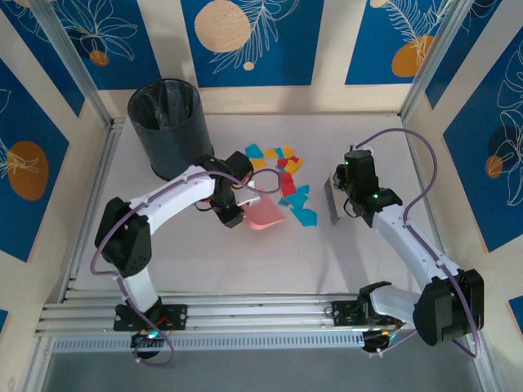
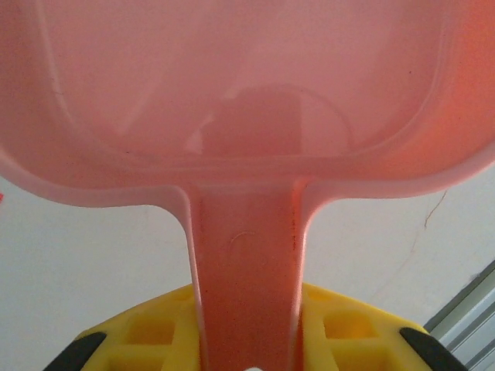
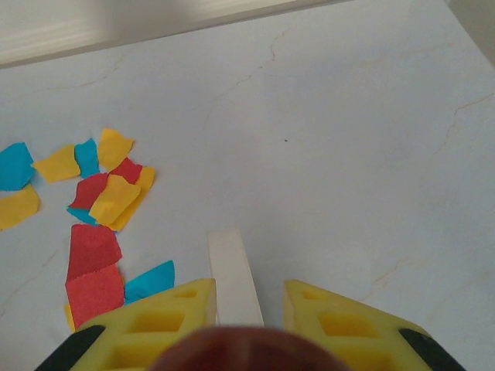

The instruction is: Sweep away the paper scraps from the table

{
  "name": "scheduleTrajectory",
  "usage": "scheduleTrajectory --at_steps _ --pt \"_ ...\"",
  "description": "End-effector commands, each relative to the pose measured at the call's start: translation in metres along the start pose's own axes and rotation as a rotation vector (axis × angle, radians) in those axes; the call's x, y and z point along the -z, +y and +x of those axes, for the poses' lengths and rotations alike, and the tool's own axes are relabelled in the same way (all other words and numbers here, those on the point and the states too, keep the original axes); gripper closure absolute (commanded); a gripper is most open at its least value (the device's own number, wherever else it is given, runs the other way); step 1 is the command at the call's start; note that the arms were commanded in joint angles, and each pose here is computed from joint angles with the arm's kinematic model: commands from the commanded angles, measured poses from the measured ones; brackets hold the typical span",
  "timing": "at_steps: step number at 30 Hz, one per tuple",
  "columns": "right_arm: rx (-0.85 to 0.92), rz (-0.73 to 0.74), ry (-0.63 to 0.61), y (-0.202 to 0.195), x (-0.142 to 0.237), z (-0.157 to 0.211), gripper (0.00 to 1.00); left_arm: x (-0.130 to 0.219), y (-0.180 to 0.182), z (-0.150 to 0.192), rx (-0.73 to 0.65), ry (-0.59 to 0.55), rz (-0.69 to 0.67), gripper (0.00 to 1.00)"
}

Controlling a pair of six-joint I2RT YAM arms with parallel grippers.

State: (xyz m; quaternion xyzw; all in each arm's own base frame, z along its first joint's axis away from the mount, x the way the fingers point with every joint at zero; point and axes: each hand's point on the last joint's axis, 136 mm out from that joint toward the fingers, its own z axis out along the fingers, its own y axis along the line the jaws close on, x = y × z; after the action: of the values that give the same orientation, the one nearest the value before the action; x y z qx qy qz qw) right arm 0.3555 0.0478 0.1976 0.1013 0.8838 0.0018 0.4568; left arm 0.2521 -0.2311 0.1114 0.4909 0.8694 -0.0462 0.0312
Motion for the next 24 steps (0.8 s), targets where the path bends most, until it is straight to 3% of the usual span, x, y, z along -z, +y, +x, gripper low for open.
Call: scheduleTrajectory --at_steps 1,24 --pt "0.016 -0.009 -0.016 0.007 -0.004 -0.002 1.0 -0.007 -0.008 0.005 -0.052 0.037 0.014 1.0" --pt "0.036 -0.172 0.08 0.063 -0.03 0.022 1.0 -0.049 -0.007 -0.009 -0.083 0.132 0.015 1.0"
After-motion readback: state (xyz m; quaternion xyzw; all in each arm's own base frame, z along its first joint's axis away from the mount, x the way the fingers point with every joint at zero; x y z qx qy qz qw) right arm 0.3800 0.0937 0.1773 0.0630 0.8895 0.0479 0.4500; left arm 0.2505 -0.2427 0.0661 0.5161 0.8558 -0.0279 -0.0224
